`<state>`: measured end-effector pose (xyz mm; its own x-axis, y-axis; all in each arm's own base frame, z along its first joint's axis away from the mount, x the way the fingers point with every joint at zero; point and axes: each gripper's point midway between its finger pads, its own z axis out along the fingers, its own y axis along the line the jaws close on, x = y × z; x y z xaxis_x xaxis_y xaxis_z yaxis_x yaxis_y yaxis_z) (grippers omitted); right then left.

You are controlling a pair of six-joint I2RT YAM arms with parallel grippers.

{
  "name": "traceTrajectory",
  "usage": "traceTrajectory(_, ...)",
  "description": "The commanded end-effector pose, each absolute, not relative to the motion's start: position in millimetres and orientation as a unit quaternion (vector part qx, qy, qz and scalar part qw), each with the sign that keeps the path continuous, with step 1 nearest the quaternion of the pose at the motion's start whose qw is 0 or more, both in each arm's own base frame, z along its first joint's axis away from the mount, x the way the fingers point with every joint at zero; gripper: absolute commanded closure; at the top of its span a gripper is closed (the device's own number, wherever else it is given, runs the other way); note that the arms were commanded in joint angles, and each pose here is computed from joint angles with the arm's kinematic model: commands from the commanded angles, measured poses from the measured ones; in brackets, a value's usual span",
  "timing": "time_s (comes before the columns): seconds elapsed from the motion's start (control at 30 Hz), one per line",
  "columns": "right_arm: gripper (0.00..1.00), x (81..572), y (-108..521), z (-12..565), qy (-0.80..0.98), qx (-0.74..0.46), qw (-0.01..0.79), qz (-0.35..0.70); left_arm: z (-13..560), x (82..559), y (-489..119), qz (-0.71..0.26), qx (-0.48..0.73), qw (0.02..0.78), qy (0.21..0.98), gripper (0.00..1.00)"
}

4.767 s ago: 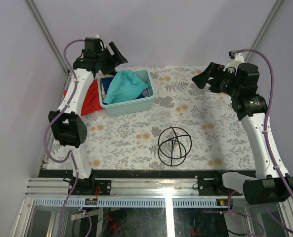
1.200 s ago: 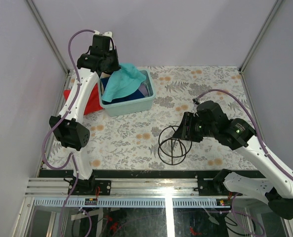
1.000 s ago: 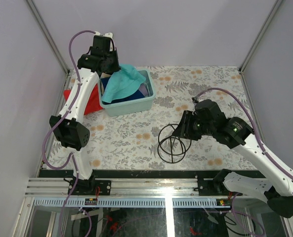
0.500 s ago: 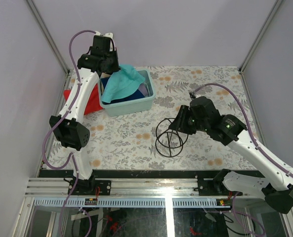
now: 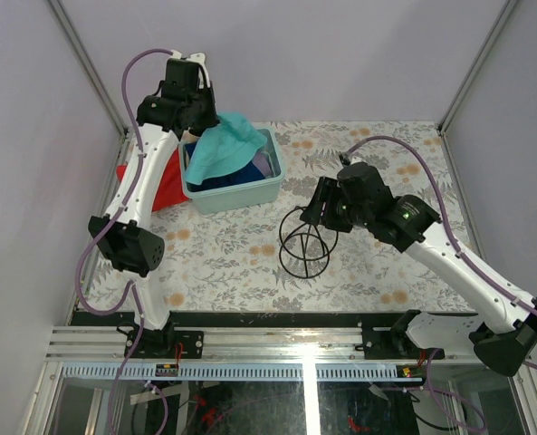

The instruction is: Stack the hats

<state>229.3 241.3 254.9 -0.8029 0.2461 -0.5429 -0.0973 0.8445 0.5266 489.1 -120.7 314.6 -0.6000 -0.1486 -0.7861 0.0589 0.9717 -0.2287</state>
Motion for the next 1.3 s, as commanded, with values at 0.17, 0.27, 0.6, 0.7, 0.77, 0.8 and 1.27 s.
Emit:
traceTrajectory(0.17, 0.37, 220.7, 219.6, 295.9, 0.89, 0.045, 0.359, 0.278, 402.8, 457.3, -140.1, -0.197, -0.004, 0.506, 0.84, 1.0)
traceTrajectory(0.27, 0.36, 218.2, 210.2, 302.5, 0.888, 0.048, 0.37, 0.27, 413.4, 445.6, -151.9, -0.238, -0.002, 0.498, 0.834, 1.0)
traceTrajectory(0.6, 0.34, 216.9, 225.1, 350.5, 0.826, -0.028, 0.445, 0.346, 458.0, 394.6, -204.3, -0.437, -0.017, 0.426, 0.792, 1.0)
traceTrajectory(0.7, 0.35, 215.7, 241.1, 364.6, 0.792, -0.052, 0.462, 0.395, 471.4, 383.5, -212.7, -0.478, -0.028, 0.409, 0.777, 1.0)
traceTrajectory(0.77, 0.35, 219.4, 249.9, 362.7, 0.787, -0.058, 0.461, 0.406, 480.9, 375.8, -217.5, -0.503, -0.034, 0.396, 0.767, 1.0)
traceTrajectory(0.8, 0.35, 221.3, 255.6, 362.6, 0.781, -0.063, 0.462, 0.415, 485.7, 372.7, -220.1, -0.514, -0.037, 0.392, 0.762, 1.0)
traceTrajectory(1.27, 0.36, 270.9, 283.3, 374.1, 0.723, -0.063, 0.544, 0.421, 504.2, 352.1, -235.4, -0.547, -0.049, 0.377, 0.746, 1.0)
